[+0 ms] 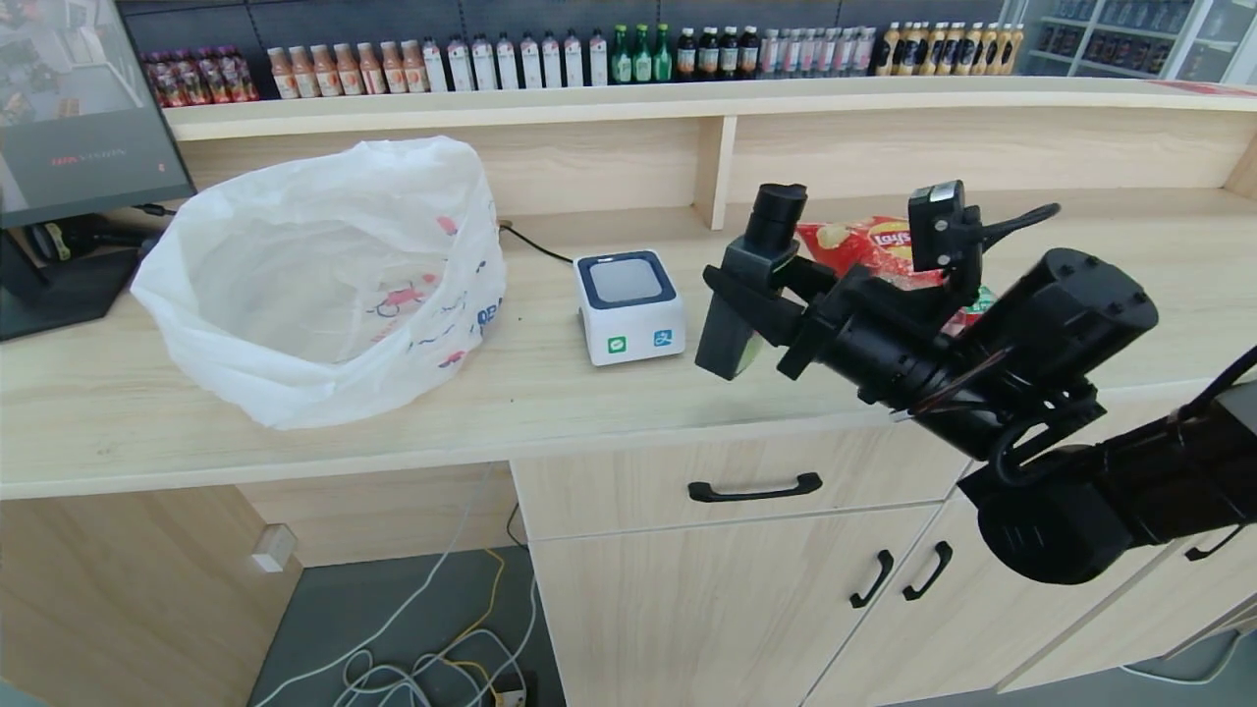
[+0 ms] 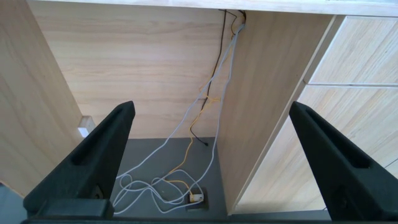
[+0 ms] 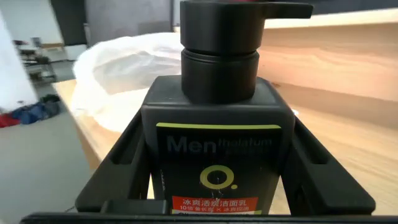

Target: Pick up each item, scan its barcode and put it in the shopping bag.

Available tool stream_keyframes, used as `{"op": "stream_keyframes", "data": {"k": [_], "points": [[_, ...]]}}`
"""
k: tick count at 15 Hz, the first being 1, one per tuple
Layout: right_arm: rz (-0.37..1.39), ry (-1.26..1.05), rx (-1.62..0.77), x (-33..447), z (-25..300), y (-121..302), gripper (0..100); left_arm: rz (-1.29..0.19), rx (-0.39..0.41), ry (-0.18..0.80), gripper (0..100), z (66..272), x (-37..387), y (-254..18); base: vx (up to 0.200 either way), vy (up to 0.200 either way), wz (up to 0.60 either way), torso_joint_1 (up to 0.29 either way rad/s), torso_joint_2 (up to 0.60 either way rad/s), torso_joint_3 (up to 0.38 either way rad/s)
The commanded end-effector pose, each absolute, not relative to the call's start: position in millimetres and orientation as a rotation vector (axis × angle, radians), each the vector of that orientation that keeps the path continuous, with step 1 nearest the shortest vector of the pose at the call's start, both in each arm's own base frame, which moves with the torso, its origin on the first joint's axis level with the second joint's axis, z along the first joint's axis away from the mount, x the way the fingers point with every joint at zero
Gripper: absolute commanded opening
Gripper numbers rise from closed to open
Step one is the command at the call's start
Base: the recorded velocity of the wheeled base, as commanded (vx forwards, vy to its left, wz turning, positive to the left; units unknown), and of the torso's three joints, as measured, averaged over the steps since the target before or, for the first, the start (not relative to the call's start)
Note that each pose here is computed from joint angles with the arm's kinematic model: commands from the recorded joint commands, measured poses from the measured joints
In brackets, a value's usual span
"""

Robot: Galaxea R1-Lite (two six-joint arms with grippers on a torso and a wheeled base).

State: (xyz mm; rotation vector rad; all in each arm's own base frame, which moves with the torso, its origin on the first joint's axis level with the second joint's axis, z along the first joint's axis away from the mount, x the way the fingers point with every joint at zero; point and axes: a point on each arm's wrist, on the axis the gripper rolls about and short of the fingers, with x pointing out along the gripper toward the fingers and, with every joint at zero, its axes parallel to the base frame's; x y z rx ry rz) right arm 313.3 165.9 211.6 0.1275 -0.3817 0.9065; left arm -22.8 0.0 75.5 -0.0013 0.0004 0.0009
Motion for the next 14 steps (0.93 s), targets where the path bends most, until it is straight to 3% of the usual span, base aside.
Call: {"op": "stream_keyframes", "data": {"k": [1,4,14], "points": [[0.775,-0.365,0.121,320.6,212.8,163.0,0,0.002,-0.002,0.0,100,75.5,-22.8,0.0,0.0,0.0,0.0,0.0,0.0,0.0],[0.607,-0.37,0.149,331.1,223.1,163.4,0,0.002,-0.002,0.0,100,75.5,-22.8,0.0,0.0,0.0,0.0,0.0,0.0,0.0],[0.711,-0.414,0.155,316.6,274.5,205.6,0,0.002,-0.002,0.0,100,75.5,-22.8,0.0,0.0,0.0,0.0,0.0,0.0,0.0]]}}
